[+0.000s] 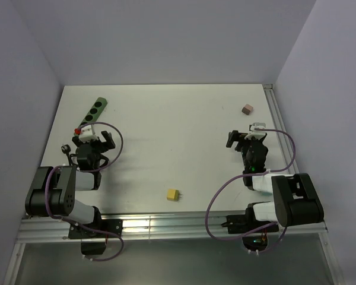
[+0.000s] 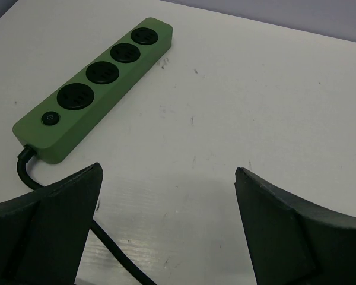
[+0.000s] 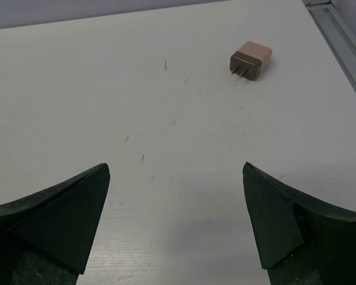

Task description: Insert the plug

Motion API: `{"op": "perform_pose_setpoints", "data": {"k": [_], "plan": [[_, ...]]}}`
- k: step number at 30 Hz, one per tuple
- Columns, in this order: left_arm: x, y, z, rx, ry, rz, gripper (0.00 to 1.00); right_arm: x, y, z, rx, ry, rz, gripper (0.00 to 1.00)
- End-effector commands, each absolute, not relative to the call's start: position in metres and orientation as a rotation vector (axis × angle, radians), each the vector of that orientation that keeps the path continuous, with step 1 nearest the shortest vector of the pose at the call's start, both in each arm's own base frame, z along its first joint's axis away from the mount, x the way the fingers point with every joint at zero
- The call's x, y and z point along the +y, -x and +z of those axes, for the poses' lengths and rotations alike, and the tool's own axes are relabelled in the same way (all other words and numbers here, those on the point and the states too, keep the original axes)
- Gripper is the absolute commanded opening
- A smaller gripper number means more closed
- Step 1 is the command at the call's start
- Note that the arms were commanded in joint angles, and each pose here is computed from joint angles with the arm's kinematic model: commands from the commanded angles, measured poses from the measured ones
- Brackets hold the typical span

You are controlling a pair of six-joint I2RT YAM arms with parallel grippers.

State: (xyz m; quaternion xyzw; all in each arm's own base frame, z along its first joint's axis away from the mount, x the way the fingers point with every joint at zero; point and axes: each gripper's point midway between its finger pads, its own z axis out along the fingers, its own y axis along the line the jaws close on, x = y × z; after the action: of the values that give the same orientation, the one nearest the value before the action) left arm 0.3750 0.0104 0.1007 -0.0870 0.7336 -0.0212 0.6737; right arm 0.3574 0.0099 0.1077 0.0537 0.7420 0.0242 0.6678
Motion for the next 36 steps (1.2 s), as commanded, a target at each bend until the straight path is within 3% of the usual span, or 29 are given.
{"op": "perform_pose_setpoints", "data": {"k": [1, 23, 31, 35, 36], "plan": [[0.014, -0.384, 0.126, 1.568, 0.18, -0.025, 0.99, 0.004, -0.367, 0.138, 1.569, -0.128, 0.029, 1.0], [0.014, -0.384, 0.126, 1.57, 0.18, -0.025, 0.99, 0.0, -0.366, 0.139, 1.562, -0.154, 0.01, 1.0], [0.013, -0.384, 0.125, 1.573, 0.178, -0.027, 1.0, 0.006, -0.373, 0.169, 1.61, -0.175, -0.092, 1.0], [0.015, -0.384, 0.127, 1.565, 0.181, -0.036, 1.0, 0.005, -0.376, 0.159, 1.747, -0.3, -0.093, 1.0], [0.014, -0.382, 0.127, 1.56, 0.176, -0.034, 1.0, 0.007, -0.387, 0.178, 1.728, -0.376, -0.06, 1.0]]}}
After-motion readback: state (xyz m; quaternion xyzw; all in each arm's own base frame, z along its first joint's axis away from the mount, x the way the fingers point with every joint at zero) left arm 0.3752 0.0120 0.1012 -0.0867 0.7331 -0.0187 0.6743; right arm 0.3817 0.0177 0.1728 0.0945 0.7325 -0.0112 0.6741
